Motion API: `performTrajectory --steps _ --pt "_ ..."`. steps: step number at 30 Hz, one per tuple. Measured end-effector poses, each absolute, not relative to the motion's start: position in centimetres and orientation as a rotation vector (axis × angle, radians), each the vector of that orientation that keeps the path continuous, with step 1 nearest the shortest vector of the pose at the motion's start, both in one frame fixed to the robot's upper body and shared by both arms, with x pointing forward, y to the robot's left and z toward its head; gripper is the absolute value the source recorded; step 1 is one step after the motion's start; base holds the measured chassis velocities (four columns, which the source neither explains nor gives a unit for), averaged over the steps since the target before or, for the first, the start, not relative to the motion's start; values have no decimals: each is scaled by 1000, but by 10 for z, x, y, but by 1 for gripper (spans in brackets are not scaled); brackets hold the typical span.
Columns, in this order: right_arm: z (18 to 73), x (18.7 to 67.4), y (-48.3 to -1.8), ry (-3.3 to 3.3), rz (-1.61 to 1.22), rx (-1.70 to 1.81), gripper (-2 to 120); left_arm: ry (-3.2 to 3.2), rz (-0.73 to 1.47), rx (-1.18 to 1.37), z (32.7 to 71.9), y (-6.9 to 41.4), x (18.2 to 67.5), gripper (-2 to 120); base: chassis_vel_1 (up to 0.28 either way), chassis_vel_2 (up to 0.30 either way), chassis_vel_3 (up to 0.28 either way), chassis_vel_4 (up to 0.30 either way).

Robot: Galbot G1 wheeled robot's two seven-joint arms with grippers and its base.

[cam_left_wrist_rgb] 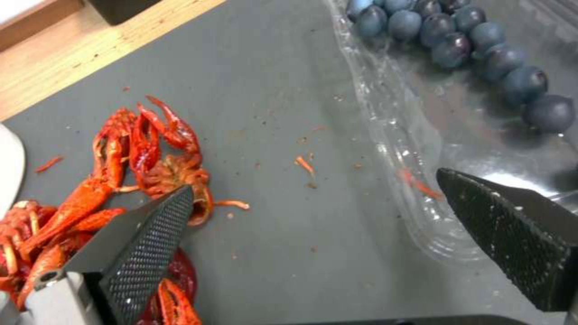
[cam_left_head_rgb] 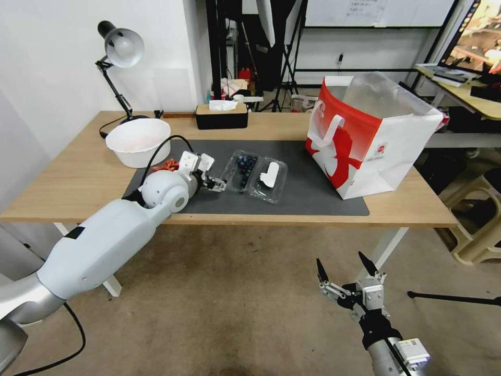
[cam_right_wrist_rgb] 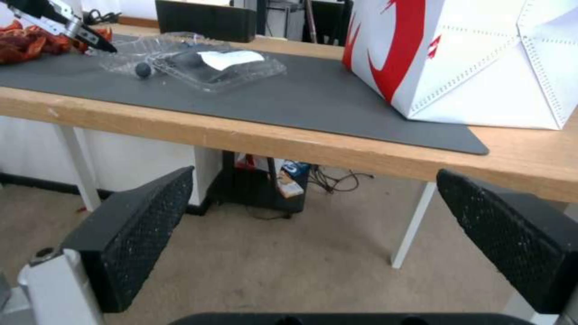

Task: Close the takeout container lid, then place the container into the takeout bag.

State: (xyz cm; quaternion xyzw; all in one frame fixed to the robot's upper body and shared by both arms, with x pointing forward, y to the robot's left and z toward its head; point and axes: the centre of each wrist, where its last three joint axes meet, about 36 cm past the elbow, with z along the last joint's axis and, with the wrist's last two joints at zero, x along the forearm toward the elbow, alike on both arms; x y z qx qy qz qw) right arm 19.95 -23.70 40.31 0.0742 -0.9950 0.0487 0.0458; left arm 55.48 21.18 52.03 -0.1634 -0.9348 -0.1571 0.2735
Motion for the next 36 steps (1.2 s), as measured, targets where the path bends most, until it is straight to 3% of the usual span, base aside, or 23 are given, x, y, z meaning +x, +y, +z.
performTrajectory --steps 36 --pt "399 203 -238 -3035 160 222 100 -2520 -362 -398 521 231 534 100 0 0 0 0"
